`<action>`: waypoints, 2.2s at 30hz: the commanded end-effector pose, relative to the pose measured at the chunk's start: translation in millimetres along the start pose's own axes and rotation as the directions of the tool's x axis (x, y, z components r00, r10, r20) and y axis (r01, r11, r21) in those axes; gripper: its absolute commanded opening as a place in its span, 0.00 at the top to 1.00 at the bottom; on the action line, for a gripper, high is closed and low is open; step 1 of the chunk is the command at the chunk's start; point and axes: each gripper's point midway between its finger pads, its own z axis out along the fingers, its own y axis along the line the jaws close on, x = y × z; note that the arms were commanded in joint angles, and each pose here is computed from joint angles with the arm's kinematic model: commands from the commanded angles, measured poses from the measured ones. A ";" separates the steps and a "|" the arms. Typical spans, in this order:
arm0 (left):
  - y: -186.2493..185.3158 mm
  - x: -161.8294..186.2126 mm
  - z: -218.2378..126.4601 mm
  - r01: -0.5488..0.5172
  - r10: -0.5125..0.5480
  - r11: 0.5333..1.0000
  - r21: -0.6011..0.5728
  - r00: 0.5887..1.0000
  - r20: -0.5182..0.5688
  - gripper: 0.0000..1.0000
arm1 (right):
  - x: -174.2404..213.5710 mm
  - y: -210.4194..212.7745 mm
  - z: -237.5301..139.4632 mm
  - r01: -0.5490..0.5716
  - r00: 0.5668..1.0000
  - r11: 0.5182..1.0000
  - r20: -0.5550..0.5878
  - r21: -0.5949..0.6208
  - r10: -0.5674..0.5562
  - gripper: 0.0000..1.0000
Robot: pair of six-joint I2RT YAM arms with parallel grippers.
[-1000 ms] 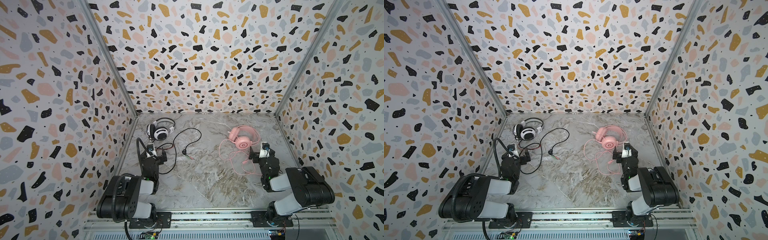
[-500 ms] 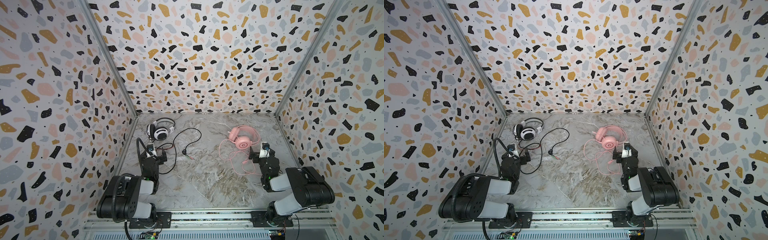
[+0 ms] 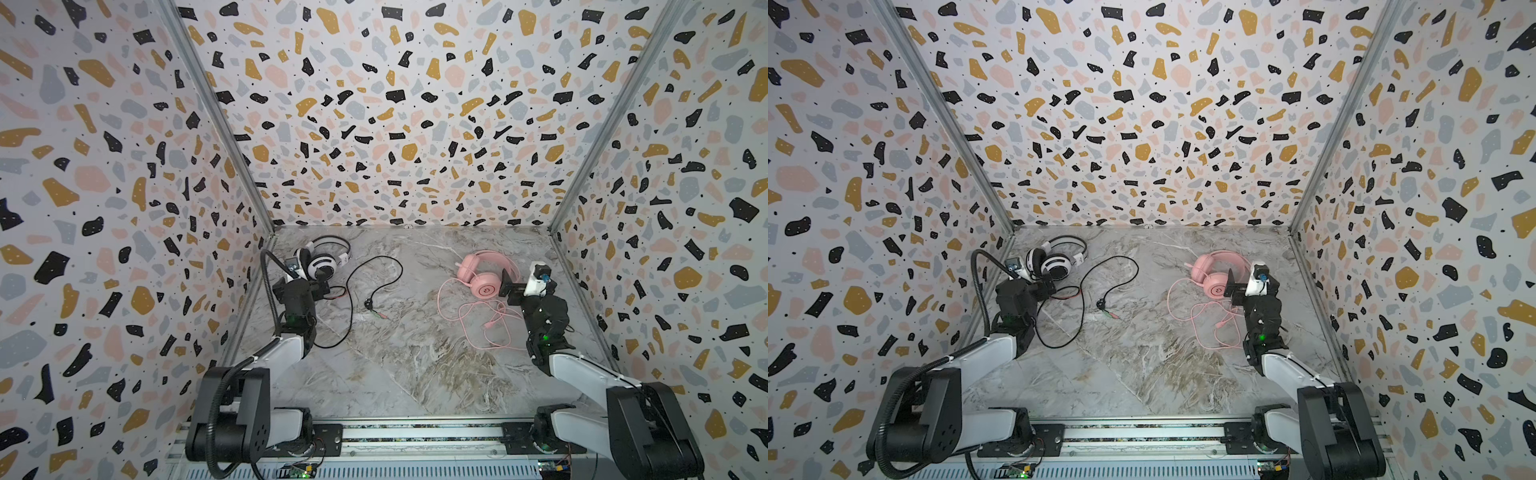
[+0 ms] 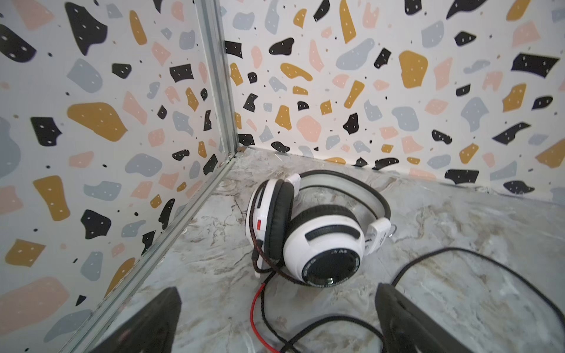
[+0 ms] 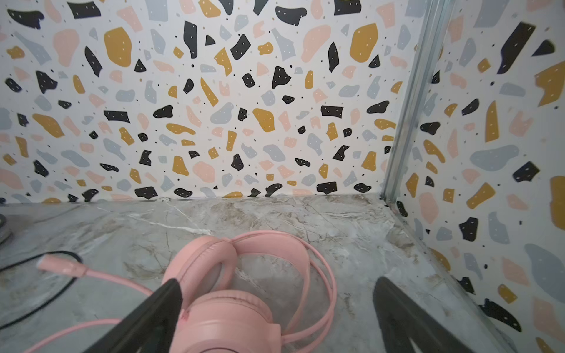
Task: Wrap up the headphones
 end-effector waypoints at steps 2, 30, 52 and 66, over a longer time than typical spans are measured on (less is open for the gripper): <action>28.8 11.8 -14.6 0.136 -0.151 0.979 -0.149 0.984 -0.097 0.00 | 20.2 17.1 6.4 -0.266 0.942 0.955 -0.246 -0.131 0.229 0.01; -32.2 -9.6 199.3 0.067 -0.006 0.995 0.072 0.771 -0.637 0.03 | 44.2 246.4 -140.2 -0.351 0.800 0.638 -0.573 -0.685 -0.176 0.00; -43.4 93.7 87.4 0.252 -0.042 0.957 0.145 0.613 -0.789 0.26 | 28.5 260.1 -143.5 -0.314 0.812 0.642 -0.548 -0.699 -0.200 0.00; -124.9 128.8 -82.4 0.466 -0.134 0.851 0.244 0.641 -0.756 0.25 | 82.0 264.3 -125.5 -0.360 0.698 0.722 -0.685 -0.590 -0.212 0.00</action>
